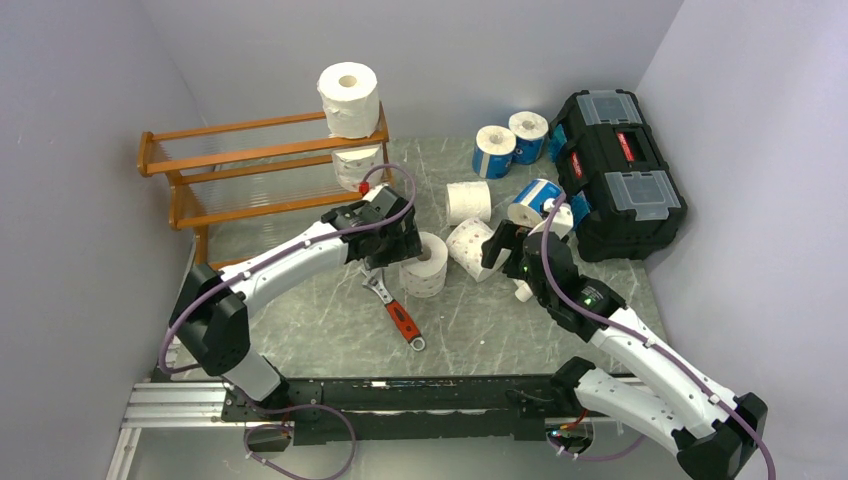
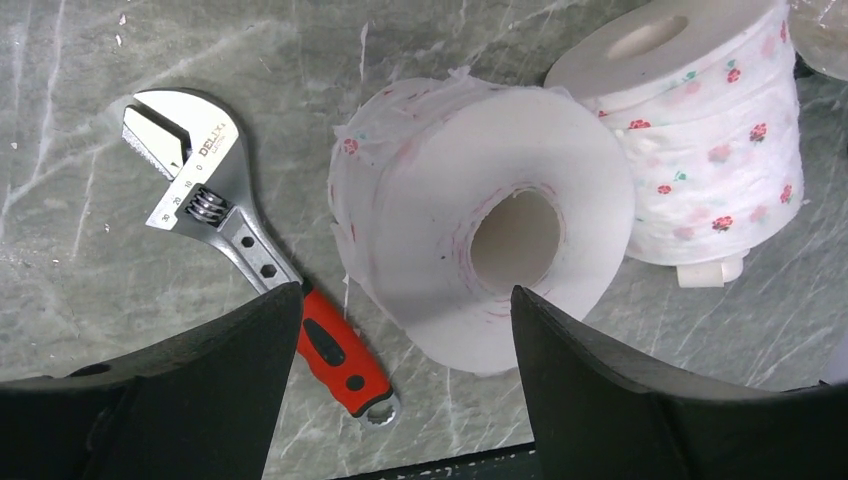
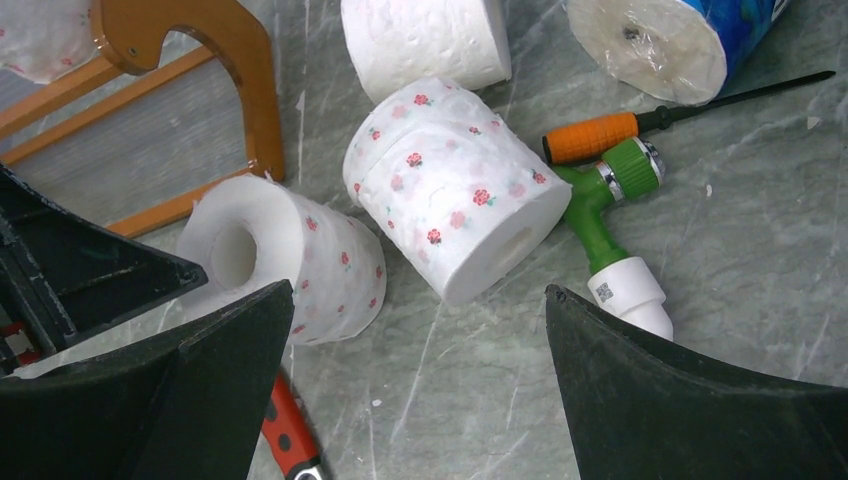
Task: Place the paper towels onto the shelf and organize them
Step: Pick up the paper towel from the center of the board.
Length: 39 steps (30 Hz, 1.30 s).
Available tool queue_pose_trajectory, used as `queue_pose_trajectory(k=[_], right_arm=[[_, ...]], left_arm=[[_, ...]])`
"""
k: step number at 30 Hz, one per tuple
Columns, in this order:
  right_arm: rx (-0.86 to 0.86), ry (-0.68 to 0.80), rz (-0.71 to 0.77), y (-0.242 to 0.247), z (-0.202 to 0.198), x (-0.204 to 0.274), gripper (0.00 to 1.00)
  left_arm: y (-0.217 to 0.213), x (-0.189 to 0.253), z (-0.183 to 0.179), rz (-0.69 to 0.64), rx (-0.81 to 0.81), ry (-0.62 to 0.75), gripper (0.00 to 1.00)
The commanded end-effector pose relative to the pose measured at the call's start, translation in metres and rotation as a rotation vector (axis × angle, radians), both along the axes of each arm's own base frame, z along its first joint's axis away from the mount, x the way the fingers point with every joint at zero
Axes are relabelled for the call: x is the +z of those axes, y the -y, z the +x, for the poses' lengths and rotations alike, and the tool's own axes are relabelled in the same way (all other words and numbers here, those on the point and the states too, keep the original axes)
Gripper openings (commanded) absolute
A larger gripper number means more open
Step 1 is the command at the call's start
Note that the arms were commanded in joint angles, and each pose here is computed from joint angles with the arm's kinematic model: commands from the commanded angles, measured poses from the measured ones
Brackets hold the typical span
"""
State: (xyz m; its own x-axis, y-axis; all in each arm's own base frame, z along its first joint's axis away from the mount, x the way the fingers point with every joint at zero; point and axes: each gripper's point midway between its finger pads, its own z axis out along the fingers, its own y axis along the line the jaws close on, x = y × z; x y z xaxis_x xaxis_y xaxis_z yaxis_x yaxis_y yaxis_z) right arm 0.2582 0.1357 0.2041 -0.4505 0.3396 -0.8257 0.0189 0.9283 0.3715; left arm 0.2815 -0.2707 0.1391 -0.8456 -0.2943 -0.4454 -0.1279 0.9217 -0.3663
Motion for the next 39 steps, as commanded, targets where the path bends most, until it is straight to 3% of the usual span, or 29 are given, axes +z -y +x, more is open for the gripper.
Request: queue_pose_trajectory(k=[1,10,23,34,39], right_arm=[[-0.017,0.028,-0.003,0.005,0.001,0.006,0.98],[-0.013,0.025,-0.003,0.005,0.0,0.005,0.98],[-0.012,0.015,0.0,0.006,-0.002,0.002,0.98],[0.0,-0.003,0.0,0.002,-0.002,-0.004,0.97],[-0.004,-0.001,-0.001,0.004,-0.003,-0.003,0.97]], left_arm=[[0.004,0.008,0.007,0.006,0.028,0.023,0.81],[0.003,0.002,0.014,0.037,0.064,0.014,0.73],[0.008,-0.002,0.017,0.055,0.058,-0.004,0.73],[0.01,-0.005,0.015,0.061,0.057,-0.007,0.5],[0.011,-0.008,0.015,0.07,0.054,-0.015,0.46]])
